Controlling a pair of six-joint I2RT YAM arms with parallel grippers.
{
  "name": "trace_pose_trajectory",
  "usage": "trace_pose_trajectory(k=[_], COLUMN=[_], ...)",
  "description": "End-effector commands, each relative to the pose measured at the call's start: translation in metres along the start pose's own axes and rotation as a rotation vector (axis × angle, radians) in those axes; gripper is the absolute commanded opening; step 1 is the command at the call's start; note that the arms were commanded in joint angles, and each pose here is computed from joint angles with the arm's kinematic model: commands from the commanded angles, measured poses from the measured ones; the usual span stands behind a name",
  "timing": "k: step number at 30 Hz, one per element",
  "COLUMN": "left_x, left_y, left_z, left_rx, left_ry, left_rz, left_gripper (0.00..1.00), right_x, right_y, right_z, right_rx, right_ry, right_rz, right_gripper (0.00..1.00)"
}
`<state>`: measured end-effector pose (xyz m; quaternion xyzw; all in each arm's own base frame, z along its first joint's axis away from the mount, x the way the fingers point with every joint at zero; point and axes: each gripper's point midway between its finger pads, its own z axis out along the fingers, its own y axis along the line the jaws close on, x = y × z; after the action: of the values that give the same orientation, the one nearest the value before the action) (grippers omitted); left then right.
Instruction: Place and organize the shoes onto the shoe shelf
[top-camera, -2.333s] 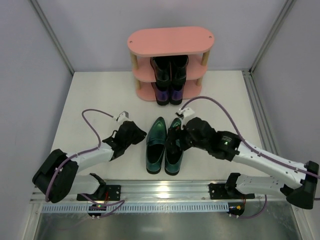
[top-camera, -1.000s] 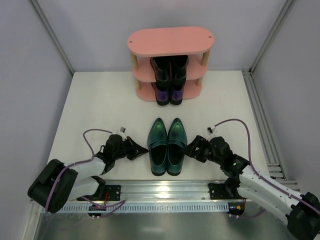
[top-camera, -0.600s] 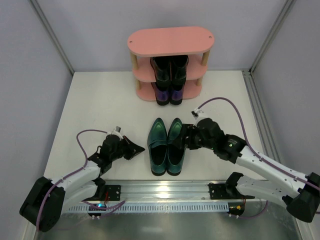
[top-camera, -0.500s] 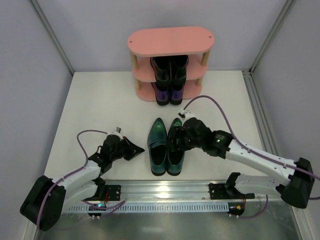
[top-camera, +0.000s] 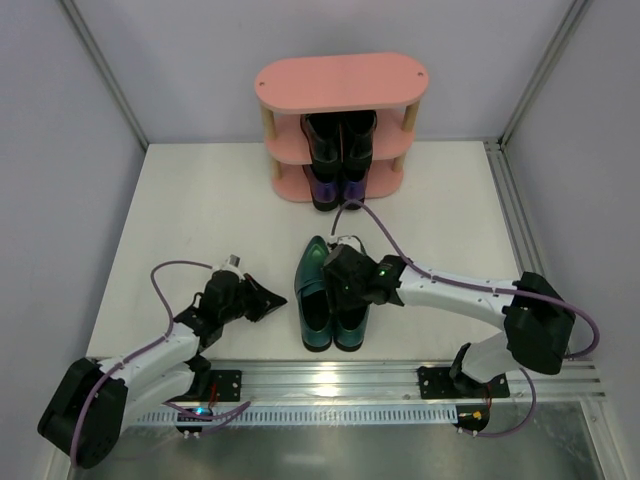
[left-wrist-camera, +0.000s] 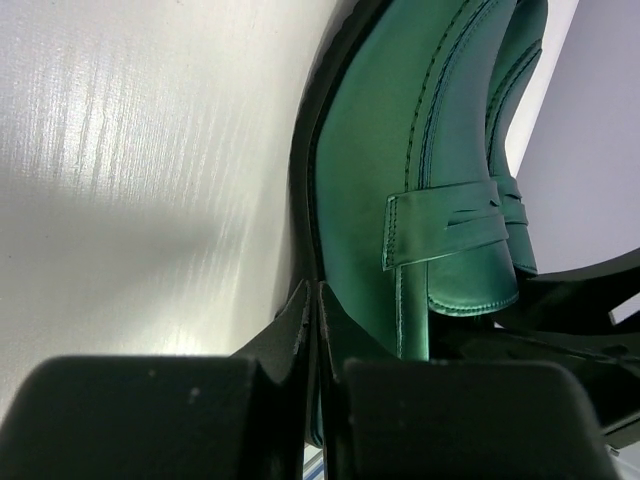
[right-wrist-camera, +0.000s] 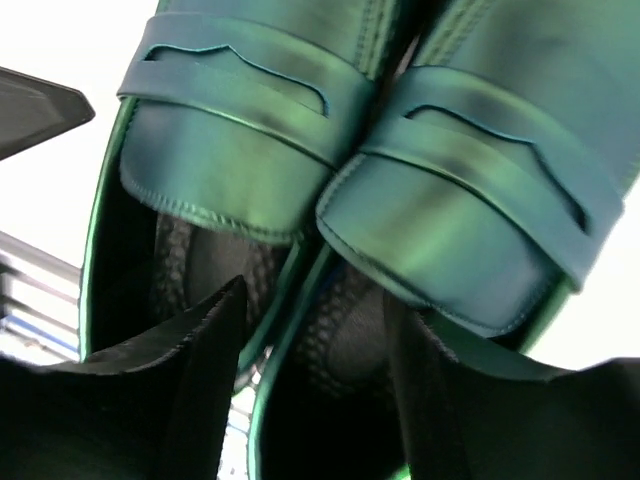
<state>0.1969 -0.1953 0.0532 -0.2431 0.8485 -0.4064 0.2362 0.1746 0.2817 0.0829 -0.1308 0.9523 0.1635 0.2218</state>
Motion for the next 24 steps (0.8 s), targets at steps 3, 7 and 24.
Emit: trace_pose_trajectory(k=[3,7,24], left_x=[-0.005,-0.005,-0.011], left_y=[-0.006,-0.006,-0.017], left_z=[0.000,0.000,-0.008], left_rx=[0.013,0.013,0.038], left_ry=[-0.013,-0.014,-0.040], left_rz=[0.006,0.006,0.029], left_gripper=[0.00,0.00,0.00], right_x=[-0.003,0.000,-0.177], right_y=[0.008,0.004,0.030], right_z=[0.021,0.029,-0.233], right_rx=[0.031,0.064,0.004], right_ry=[0.020,0.053,-0.586], right_rz=[-0.041,-0.062,-0.188], right_gripper=[0.43,0.09,0.04])
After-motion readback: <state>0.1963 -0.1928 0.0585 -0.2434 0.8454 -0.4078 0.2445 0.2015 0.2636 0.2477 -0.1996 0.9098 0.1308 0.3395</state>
